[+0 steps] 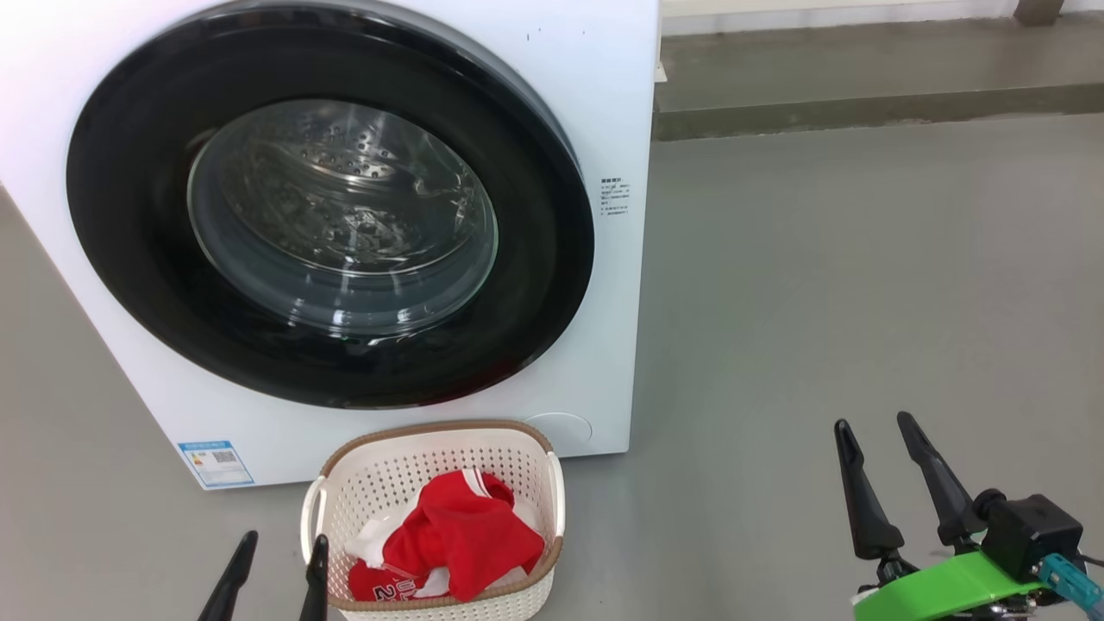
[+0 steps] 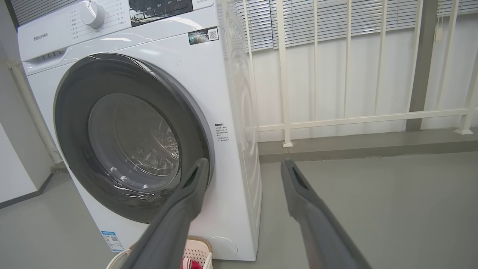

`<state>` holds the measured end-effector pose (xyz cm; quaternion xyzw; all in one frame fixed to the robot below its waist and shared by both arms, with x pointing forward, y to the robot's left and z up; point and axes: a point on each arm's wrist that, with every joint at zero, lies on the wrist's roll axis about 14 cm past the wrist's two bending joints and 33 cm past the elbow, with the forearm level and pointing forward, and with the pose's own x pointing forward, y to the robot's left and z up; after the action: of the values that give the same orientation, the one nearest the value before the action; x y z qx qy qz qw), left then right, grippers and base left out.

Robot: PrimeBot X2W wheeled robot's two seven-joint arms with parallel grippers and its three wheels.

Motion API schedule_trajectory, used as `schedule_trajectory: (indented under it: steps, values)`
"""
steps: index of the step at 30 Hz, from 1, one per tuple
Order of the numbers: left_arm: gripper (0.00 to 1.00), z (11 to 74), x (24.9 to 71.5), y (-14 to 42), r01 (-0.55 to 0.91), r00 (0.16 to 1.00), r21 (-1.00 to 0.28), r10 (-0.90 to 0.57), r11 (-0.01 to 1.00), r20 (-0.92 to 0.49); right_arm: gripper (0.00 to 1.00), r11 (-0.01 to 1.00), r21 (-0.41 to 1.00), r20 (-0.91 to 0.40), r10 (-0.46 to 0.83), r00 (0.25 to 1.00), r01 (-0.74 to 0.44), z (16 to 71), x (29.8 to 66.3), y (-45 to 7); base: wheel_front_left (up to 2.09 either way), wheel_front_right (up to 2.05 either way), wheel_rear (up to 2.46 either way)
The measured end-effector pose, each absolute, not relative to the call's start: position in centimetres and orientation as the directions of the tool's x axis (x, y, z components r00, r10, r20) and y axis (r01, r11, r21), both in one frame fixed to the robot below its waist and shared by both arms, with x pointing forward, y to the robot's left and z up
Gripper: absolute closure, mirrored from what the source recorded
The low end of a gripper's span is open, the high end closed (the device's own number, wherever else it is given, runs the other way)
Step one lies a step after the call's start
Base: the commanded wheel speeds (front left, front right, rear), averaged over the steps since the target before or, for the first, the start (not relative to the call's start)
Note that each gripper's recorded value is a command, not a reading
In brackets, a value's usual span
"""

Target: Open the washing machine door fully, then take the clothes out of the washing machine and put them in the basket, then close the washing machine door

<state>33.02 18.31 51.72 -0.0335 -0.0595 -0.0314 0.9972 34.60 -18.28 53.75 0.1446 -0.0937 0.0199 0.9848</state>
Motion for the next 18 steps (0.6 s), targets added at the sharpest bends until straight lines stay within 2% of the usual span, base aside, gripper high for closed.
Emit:
schedule_trajectory:
  steps: [13,14,18]
  values:
    - [0.00,52.2,32.6,18.8,0.046,0.990,-0.072,-0.036,0.996,0.137,0.00,0.957,0.281,0.184,0.021,0.983,-0.074,53.5,34.0,-17.9,0.00,0.00,0.00]
    - [1.00,52.1,32.6,18.8,0.044,0.990,-0.070,-0.034,0.997,0.137,1.00,0.957,0.281,0.184,0.022,0.983,-0.074,53.5,34.1,-17.9,0.00,0.00,0.00]
    - [1.00,50.2,32.3,18.5,0.041,0.997,-0.089,-0.034,0.995,0.076,1.00,0.953,0.298,0.119,0.017,0.993,-0.052,51.3,33.5,-17.8,0.00,0.00,0.00]
